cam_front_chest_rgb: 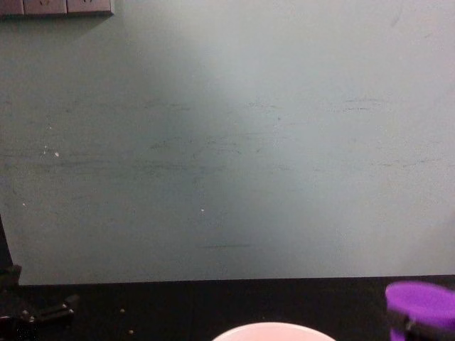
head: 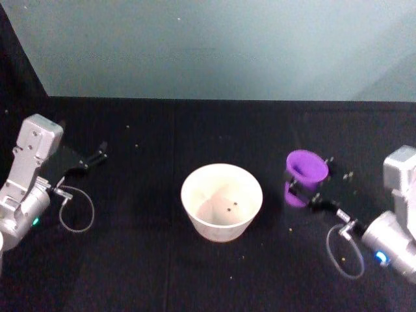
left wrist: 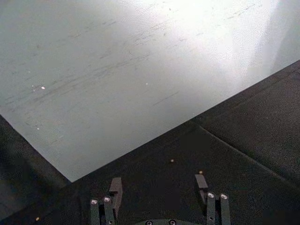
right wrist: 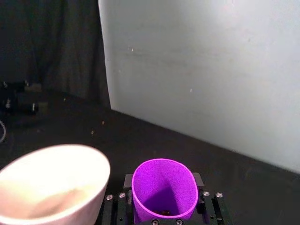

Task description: Pick up the cup and pour the mung beans from the cup into the bowl.

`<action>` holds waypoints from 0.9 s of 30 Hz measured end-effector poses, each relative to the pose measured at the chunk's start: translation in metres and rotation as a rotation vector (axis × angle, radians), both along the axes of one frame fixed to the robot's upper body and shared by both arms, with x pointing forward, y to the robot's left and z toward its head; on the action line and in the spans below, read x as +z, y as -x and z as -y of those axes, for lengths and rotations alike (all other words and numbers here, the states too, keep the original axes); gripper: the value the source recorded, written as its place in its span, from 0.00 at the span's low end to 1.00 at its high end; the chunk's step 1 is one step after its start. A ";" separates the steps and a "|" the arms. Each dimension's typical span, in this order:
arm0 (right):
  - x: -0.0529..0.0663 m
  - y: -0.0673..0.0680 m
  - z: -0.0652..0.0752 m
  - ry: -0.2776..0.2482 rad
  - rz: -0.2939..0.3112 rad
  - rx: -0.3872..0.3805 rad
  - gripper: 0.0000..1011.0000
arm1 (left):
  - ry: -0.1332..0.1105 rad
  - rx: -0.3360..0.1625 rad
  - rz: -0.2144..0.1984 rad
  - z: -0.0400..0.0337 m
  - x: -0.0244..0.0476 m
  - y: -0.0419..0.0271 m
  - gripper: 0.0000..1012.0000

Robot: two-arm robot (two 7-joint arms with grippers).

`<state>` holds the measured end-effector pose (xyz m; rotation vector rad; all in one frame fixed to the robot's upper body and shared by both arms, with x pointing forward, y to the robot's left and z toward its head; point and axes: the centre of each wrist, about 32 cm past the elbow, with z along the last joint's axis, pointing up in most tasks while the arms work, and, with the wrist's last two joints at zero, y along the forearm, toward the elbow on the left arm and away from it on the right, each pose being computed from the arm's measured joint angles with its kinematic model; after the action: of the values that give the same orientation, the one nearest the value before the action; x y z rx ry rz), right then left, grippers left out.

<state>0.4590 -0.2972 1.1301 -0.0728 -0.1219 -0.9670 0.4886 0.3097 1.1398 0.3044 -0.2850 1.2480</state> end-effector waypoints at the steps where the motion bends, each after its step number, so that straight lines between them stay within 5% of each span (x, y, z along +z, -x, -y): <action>1: 0.006 0.000 0.001 0.003 0.002 -0.001 0.73 | 0.000 0.000 0.000 0.0000 0.0000 0.0000 1.00; 15: 0.117 -0.001 0.008 -0.021 0.065 -0.029 0.73 | 0.000 0.000 0.000 0.0000 0.0000 0.0000 1.00; 19: 0.134 0.000 0.009 -0.026 0.085 -0.033 0.73 | 0.000 0.000 0.000 0.0000 0.0000 0.0000 1.00; 27: 0.132 0.000 0.009 -0.025 0.081 -0.033 0.73 | 0.000 0.000 0.000 0.0000 0.0000 0.0000 1.00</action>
<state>0.4594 -0.3065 1.2619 -0.0125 -0.1831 -1.0047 0.4886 0.3097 1.1398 0.3044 -0.2850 1.2480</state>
